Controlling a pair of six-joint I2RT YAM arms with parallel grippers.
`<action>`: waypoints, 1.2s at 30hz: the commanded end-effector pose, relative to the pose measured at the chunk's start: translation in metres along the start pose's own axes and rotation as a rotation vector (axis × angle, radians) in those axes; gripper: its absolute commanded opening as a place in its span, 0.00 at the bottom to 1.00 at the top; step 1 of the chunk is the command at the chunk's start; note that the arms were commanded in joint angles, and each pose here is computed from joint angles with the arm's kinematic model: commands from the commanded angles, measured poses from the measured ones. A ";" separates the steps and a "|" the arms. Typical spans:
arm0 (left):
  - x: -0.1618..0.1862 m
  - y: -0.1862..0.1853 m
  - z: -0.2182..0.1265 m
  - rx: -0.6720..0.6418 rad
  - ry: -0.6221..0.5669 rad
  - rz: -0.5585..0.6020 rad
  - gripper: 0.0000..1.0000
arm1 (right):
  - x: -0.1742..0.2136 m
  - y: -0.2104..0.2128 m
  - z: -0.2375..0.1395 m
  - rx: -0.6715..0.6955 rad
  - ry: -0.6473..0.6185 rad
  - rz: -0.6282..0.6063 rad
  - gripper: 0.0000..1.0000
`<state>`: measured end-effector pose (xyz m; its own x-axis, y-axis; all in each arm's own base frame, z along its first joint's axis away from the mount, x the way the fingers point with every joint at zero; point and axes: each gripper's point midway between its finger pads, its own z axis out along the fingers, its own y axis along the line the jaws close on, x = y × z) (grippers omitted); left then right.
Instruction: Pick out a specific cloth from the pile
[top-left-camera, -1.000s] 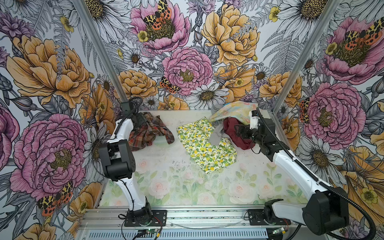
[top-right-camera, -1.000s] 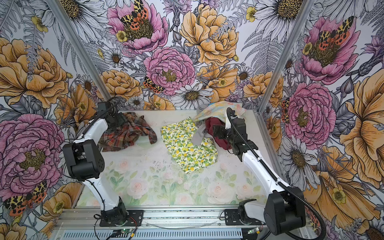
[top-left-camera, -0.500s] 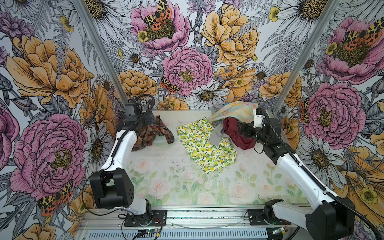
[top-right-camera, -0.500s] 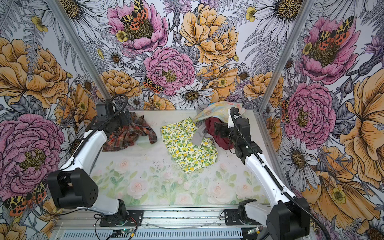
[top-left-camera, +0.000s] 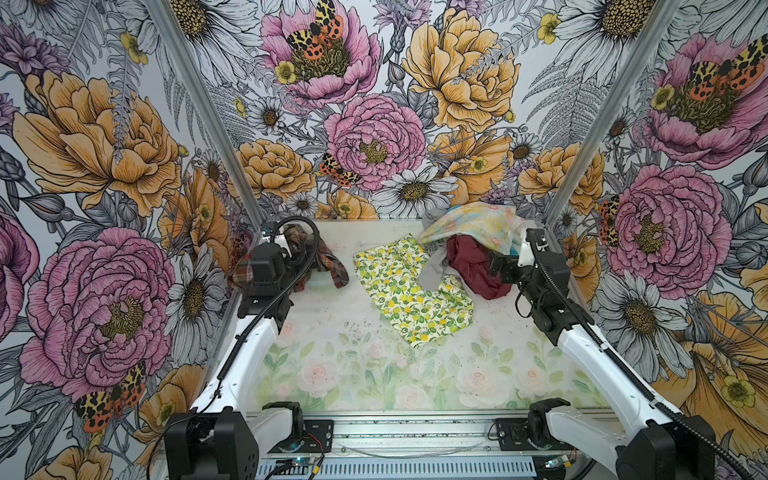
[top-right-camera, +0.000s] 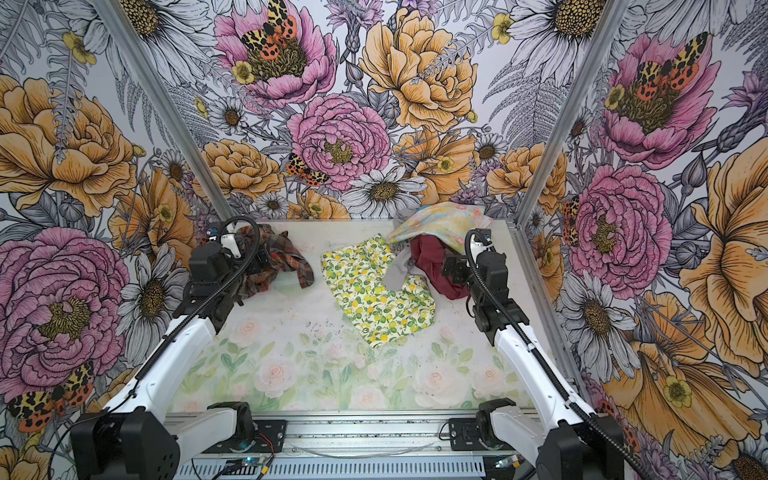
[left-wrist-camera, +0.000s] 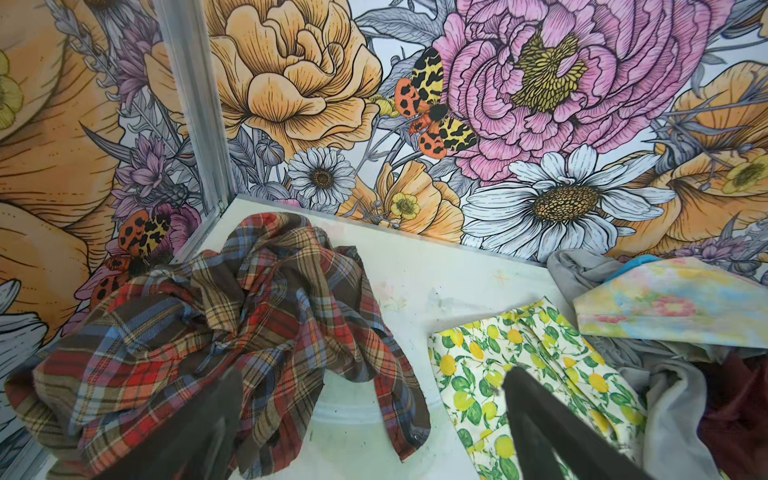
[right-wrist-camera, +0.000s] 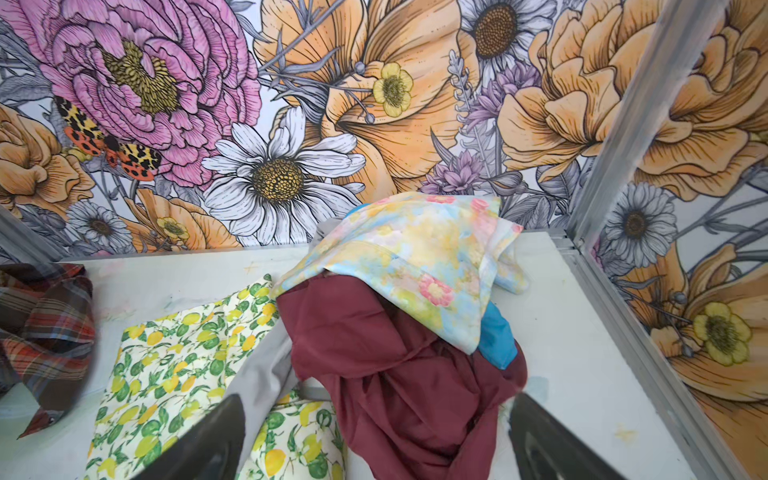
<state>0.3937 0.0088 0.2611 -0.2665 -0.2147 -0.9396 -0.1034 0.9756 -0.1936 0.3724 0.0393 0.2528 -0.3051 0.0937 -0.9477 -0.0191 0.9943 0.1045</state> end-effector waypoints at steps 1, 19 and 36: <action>0.004 0.013 0.001 -0.043 -0.102 0.016 0.99 | -0.017 -0.018 -0.008 0.075 -0.124 -0.005 0.99; 0.098 0.054 0.039 -0.196 -0.055 0.100 0.99 | 0.063 -0.073 0.008 0.265 -0.183 -0.043 0.99; 0.114 0.052 0.043 -0.202 -0.141 0.138 0.99 | 0.115 -0.080 0.060 0.268 -0.082 -0.111 0.99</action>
<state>0.3961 0.0267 0.1231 -0.1796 -0.0344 -0.9831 -0.2295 0.9733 0.0079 0.3794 -0.0269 0.0976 -0.2854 -0.0326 -0.9579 0.2147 0.9719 -0.0970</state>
